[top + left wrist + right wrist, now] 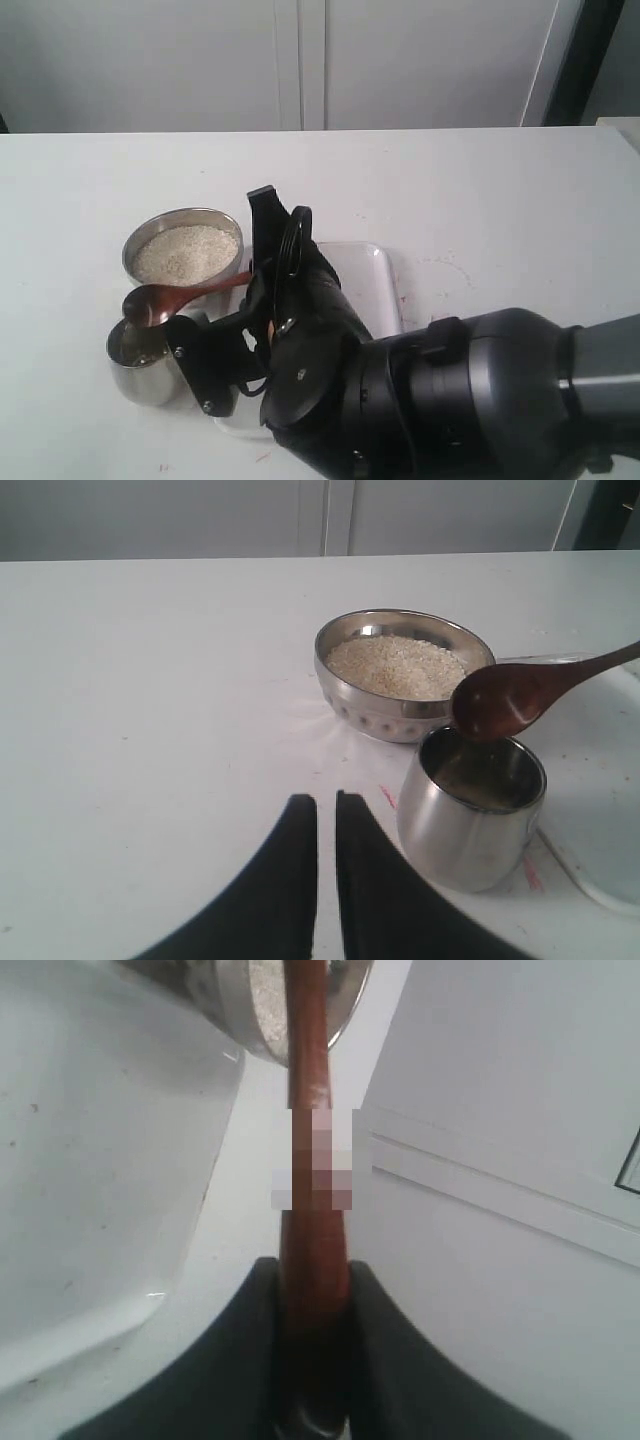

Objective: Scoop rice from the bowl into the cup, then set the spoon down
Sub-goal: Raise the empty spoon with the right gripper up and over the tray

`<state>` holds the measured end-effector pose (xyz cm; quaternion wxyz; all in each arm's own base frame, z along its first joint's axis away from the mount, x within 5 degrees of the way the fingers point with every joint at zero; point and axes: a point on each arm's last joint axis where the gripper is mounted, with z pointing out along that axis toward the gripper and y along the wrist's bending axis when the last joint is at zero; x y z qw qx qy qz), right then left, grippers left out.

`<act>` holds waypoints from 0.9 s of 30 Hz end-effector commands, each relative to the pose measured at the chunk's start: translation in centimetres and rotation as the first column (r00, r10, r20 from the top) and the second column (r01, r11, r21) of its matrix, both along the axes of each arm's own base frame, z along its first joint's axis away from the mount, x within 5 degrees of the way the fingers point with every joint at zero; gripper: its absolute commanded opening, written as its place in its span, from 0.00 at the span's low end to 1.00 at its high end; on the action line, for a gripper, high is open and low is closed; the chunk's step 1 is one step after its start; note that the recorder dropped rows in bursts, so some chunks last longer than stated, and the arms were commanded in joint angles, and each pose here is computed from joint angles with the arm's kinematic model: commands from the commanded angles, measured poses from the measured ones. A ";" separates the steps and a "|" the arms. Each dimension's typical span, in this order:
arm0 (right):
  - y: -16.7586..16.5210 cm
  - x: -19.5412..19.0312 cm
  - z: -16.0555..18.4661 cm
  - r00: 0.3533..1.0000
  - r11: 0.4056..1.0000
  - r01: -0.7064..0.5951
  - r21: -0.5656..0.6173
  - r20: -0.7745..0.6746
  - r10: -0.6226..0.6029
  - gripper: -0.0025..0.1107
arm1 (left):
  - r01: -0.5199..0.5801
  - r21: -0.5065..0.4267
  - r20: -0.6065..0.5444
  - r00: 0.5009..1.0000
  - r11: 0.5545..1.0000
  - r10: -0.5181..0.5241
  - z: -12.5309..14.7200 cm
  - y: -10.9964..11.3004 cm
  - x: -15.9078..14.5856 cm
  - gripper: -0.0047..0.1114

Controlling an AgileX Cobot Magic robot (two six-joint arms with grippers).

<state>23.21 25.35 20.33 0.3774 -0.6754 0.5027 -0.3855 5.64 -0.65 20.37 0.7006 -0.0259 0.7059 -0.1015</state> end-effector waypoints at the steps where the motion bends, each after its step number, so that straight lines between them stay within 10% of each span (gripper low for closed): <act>1: -0.1 0.1 0.3 1.000 1.000 -0.004 -0.022 0.030 0.005 0.02 | -0.002 -0.009 0.009 1.000 1.000 0.002 0.3 0.0 0.0 0.16; 14: -0.4 0.1 0.5 0.990 0.959 0.141 0.247 -0.004 -0.144 0.02 | -0.002 -0.009 0.009 1.000 1.000 0.002 0.3 0.0 0.0 0.16; 27: -1.6 -1.2 5.2 0.955 0.639 0.293 0.711 -0.186 -0.231 0.02 | -0.002 -0.009 0.009 1.000 1.000 0.002 0.3 0.0 0.0 0.16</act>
